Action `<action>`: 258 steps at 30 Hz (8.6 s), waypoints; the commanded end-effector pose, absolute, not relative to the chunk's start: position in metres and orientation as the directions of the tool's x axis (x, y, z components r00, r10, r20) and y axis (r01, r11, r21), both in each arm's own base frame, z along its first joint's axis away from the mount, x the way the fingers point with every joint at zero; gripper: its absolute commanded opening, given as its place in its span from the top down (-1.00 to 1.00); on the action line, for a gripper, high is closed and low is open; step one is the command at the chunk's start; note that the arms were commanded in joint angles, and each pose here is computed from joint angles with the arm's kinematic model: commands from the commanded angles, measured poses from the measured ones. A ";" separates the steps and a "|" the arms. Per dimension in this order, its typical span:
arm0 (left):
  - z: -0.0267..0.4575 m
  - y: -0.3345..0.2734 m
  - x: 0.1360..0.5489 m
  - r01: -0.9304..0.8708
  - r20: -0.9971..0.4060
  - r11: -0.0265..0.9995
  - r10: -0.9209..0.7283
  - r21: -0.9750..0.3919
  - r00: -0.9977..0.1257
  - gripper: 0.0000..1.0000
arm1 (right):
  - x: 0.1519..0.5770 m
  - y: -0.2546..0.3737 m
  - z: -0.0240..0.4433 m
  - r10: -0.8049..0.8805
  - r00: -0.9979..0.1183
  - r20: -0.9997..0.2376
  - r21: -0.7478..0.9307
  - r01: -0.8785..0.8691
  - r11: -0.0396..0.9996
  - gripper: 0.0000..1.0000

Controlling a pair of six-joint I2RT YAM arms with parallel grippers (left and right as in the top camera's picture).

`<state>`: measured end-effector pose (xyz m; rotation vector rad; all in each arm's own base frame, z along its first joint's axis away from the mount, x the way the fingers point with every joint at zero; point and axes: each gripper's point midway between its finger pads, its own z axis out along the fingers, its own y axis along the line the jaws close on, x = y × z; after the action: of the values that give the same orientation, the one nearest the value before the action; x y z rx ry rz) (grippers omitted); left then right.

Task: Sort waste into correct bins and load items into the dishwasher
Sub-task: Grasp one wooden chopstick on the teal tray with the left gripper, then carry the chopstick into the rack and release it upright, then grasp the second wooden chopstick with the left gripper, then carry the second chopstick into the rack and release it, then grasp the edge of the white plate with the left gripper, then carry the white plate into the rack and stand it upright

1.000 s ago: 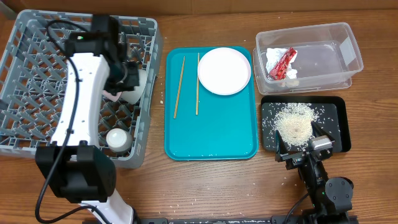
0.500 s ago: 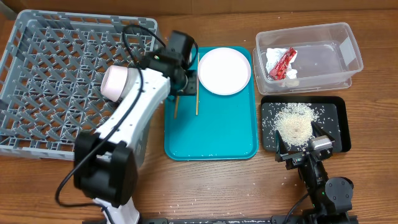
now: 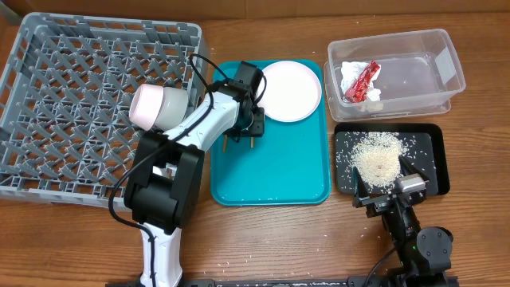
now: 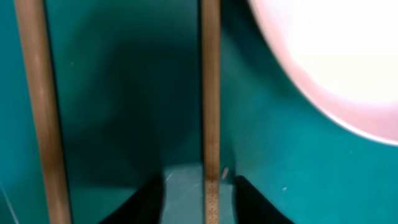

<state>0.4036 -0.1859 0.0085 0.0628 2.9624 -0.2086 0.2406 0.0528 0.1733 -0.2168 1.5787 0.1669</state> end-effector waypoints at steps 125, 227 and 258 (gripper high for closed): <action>0.232 -0.024 0.379 0.007 -0.402 0.970 0.109 0.245 -0.909 0.92 | 0.240 0.054 0.172 -0.034 -0.008 -0.999 -0.031 -0.244 0.969 -1.00; 0.366 0.115 0.338 -0.451 -0.542 0.577 -0.016 0.681 -0.840 0.92 | 0.240 0.054 0.172 -0.034 -0.008 -0.999 -0.031 -0.244 0.969 -1.00; 0.230 0.205 0.401 -0.419 -0.350 0.612 -0.237 0.670 -0.906 0.92 | 0.240 0.054 0.172 -0.034 -0.008 -0.999 -0.031 -0.244 0.969 -0.99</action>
<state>0.3965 0.2048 0.2424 -0.5621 2.5804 1.1621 0.2406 0.0528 0.1736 -0.2171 1.5775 0.1666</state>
